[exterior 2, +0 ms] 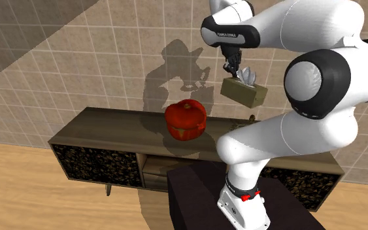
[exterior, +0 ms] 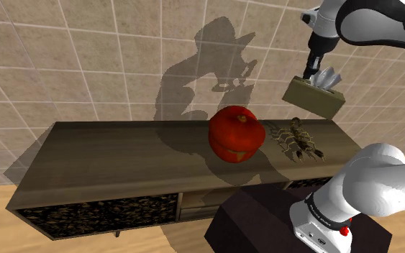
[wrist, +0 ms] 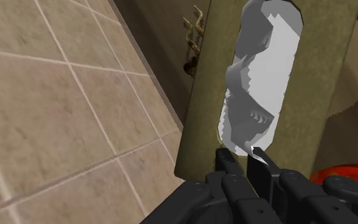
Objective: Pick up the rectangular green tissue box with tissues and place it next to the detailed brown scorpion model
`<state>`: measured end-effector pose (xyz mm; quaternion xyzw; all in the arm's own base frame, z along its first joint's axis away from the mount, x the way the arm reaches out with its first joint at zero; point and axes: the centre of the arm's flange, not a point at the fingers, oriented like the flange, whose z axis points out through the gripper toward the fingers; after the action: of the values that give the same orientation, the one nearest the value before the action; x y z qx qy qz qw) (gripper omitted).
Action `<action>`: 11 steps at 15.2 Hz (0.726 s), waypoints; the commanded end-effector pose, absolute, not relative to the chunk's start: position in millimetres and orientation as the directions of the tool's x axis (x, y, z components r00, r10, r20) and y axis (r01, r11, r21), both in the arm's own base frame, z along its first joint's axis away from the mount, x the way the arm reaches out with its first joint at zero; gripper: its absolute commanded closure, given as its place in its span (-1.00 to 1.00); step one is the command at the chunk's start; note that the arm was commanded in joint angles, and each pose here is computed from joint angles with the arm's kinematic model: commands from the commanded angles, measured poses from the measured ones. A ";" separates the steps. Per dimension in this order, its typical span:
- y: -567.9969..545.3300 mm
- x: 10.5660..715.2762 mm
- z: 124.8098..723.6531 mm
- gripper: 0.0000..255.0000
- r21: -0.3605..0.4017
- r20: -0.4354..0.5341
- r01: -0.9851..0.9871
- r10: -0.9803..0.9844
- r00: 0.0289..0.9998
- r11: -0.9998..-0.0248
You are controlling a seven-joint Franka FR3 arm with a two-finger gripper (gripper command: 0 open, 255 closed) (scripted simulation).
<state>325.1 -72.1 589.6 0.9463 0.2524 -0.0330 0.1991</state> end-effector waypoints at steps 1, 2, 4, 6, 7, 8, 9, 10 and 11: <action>-94.5 315.4 588.8 1.00 0.360 -0.163 0.492 0.466 0.870 -0.792; -106.9 310.8 588.9 1.00 0.360 -0.163 0.492 0.466 0.870 -0.792; -131.7 301.7 588.9 1.00 0.360 -0.163 0.492 0.466 0.870 -0.792; -156.5 292.7 589.0 1.00 0.360 -0.163 0.492 0.466 0.870 -0.792; -168.9 288.1 589.0 1.00 0.360 -0.163 0.492 0.466 0.870 -0.792; -181.3 283.6 589.1 1.00 0.360 -0.163 0.492 0.466 0.870 -0.792; -193.6 279.0 589.1 1.00 0.360 -0.163 0.492 0.466 0.870 -0.792; -206.0 274.5 589.1 1.00 0.360 -0.163 0.492 0.466 0.870 -0.792; -218.4 269.9 589.2 1.00 0.360 -0.163 0.492 0.466 0.870 -0.792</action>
<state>274.8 -208.5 589.4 0.9463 0.2526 -0.0328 0.1990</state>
